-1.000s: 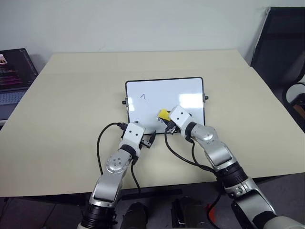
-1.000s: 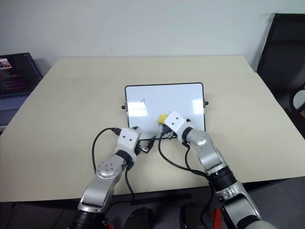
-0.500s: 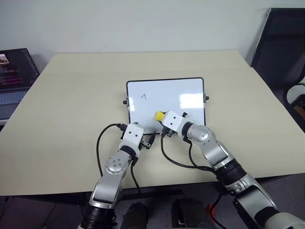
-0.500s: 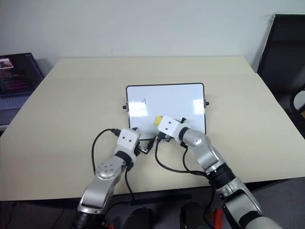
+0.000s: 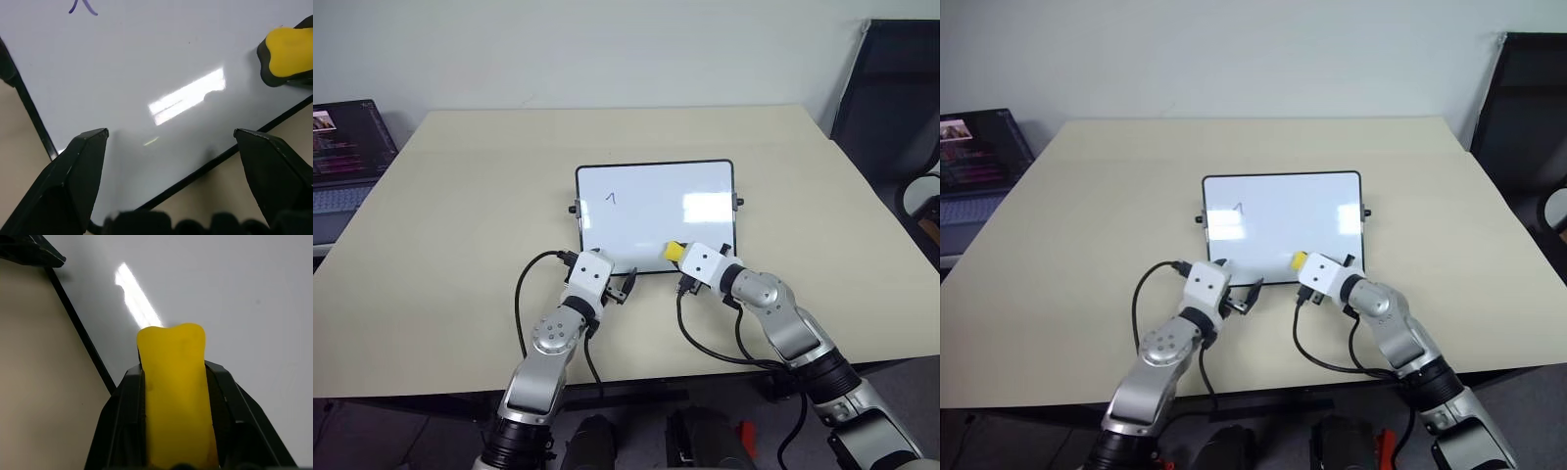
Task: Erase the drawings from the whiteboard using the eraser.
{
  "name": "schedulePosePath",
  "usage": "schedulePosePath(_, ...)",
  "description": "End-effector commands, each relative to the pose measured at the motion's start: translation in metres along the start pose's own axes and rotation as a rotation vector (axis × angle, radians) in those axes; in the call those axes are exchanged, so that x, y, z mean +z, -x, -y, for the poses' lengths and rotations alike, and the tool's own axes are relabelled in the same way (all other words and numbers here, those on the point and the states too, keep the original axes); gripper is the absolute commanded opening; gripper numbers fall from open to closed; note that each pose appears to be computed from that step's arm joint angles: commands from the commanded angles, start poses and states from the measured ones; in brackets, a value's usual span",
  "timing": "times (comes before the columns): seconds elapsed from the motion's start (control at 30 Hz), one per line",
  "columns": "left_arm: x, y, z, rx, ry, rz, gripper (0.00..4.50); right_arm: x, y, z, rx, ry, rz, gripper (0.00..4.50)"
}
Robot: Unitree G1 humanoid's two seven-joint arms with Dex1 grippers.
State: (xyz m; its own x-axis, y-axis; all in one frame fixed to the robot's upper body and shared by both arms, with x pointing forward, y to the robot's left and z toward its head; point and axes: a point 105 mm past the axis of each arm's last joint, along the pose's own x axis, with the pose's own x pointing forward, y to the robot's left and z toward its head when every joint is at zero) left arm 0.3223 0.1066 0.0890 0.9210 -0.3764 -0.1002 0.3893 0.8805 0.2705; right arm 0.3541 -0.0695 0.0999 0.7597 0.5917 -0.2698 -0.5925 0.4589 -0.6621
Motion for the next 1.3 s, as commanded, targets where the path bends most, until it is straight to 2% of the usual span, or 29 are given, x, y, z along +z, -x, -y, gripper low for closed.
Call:
schedulePosePath(0.03, 0.010, -0.003, 0.001, -0.010, -0.006, 0.042, 4.50, -0.008, 0.001, 0.014, -0.070, -0.052, -0.039, 1.25)
schedulePosePath(0.13, 0.010, -0.004, 0.001, -0.009, -0.006, 0.044, 4.50, 0.001, 0.001, 0.018, -0.096, -0.097, 0.004, 1.25)
schedulePosePath(0.3, 0.012, -0.002, -0.003, 0.014, -0.002, 0.058, 4.50, 0.026, 0.013, 0.031, -0.171, -0.239, 0.166, 1.25)
schedulePosePath(0.43, 0.025, 0.001, -0.010, 0.063, 0.044, 0.124, 4.50, 0.041, 0.027, 0.038, -0.213, -0.332, 0.285, 1.25)
schedulePosePath(0.5, 0.032, 0.002, -0.016, 0.107, 0.078, 0.163, 4.50, 0.045, 0.032, 0.038, -0.223, -0.307, 0.315, 1.25)
schedulePosePath(0.73, 0.036, 0.001, -0.028, 0.203, 0.088, 0.181, 4.50, 0.039, 0.033, 0.045, -0.270, -0.317, 0.298, 1.25)
schedulePosePath(0.93, 0.021, 0.006, -0.057, 0.364, -0.005, 0.085, 4.50, 0.039, 0.030, 0.045, -0.274, -0.322, 0.291, 1.25)
schedulePosePath(1.13, 0.025, 0.004, -0.054, 0.341, 0.022, 0.110, 4.50, 0.043, 0.027, 0.046, -0.263, -0.310, 0.302, 1.25)
schedulePosePath(1.3, 0.031, -0.003, -0.043, 0.271, 0.059, 0.142, 4.50, 0.069, 0.010, 0.051, -0.233, -0.273, 0.377, 1.25)
